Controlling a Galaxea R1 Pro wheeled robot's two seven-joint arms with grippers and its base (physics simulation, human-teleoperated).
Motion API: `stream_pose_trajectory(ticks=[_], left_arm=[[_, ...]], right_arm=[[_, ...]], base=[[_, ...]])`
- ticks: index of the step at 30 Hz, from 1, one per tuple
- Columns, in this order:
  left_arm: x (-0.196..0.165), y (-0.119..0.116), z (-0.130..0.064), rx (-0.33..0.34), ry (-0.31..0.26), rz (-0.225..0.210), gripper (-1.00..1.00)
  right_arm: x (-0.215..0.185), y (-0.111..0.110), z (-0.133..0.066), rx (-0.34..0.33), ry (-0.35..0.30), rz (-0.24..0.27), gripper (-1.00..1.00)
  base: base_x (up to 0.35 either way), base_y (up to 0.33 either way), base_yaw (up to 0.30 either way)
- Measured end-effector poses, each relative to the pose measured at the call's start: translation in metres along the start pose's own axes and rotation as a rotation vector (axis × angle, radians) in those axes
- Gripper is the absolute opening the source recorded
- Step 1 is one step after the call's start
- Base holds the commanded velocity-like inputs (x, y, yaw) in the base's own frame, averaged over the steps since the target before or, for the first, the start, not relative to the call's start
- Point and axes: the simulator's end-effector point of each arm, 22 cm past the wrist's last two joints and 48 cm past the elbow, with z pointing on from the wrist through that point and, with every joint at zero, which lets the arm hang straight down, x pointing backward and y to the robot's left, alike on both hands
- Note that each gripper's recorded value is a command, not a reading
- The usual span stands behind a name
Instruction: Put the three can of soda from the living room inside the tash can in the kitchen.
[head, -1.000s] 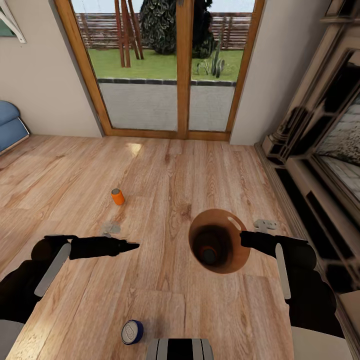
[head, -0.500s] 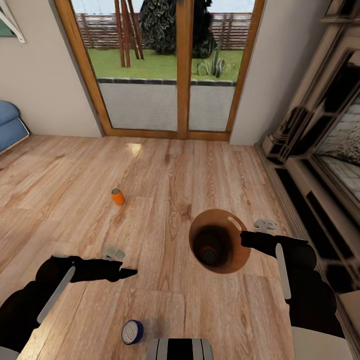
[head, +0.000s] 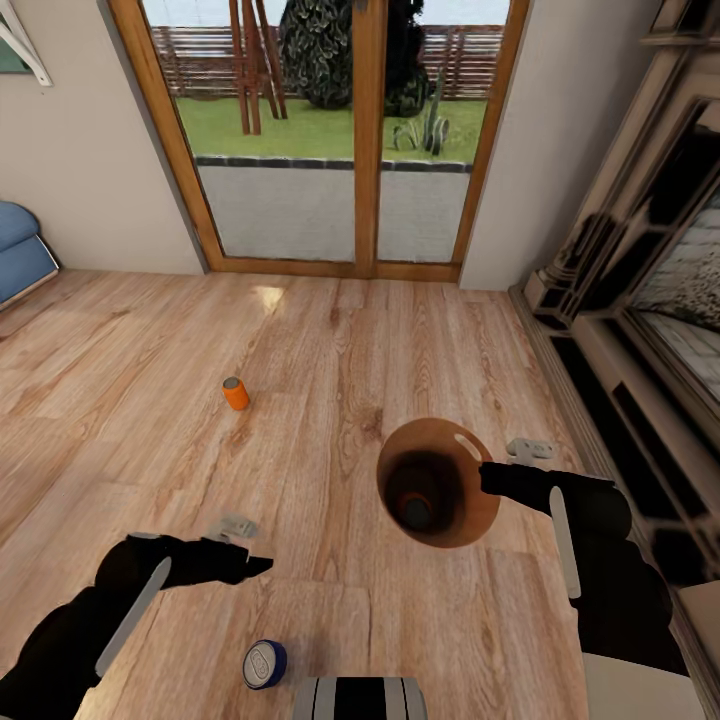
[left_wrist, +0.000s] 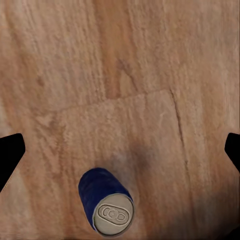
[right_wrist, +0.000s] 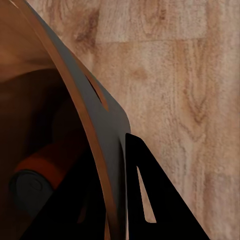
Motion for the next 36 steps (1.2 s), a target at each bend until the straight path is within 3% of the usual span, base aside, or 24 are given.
stream_pose_trajectory(ticks=[5, 10, 20, 26, 29, 36], left_arm=[[0.011, 0.001, 0.018, -0.058, 0.024, -0.037, 1.00], [0.037, 0.009, 0.032, -0.085, 0.083, -0.072, 1.00], [0.074, 0.015, 0.052, -0.151, 0.168, -0.035, 1.00], [0.087, 0.009, 0.065, -0.138, 0.170, -0.050, 1.00], [0.113, 0.005, 0.081, -0.128, 0.204, -0.077, 1.00], [0.120, 0.003, 0.086, -0.126, 0.202, -0.084, 1.00]], right_arm=[[0.000, 0.000, 0.000, -0.001, 0.000, 0.001, -1.00], [0.000, 0.000, 0.000, 0.000, 0.000, 0.000, -1.00], [0.000, 0.000, 0.000, 0.000, 0.000, 0.000, -1.00], [0.000, 0.000, 0.000, -0.001, 0.000, 0.000, -1.00], [0.000, 0.000, 0.000, -0.001, 0.000, 0.000, -1.00], [0.000, 0.000, 0.000, -0.001, 0.000, 0.000, -1.00]], base=[[0.000, 0.000, 0.000], [0.000, 0.000, 0.000], [0.000, 0.000, 0.000], [0.000, 0.000, 0.000], [0.000, 0.000, 0.000], [0.000, 0.000, 0.000]])
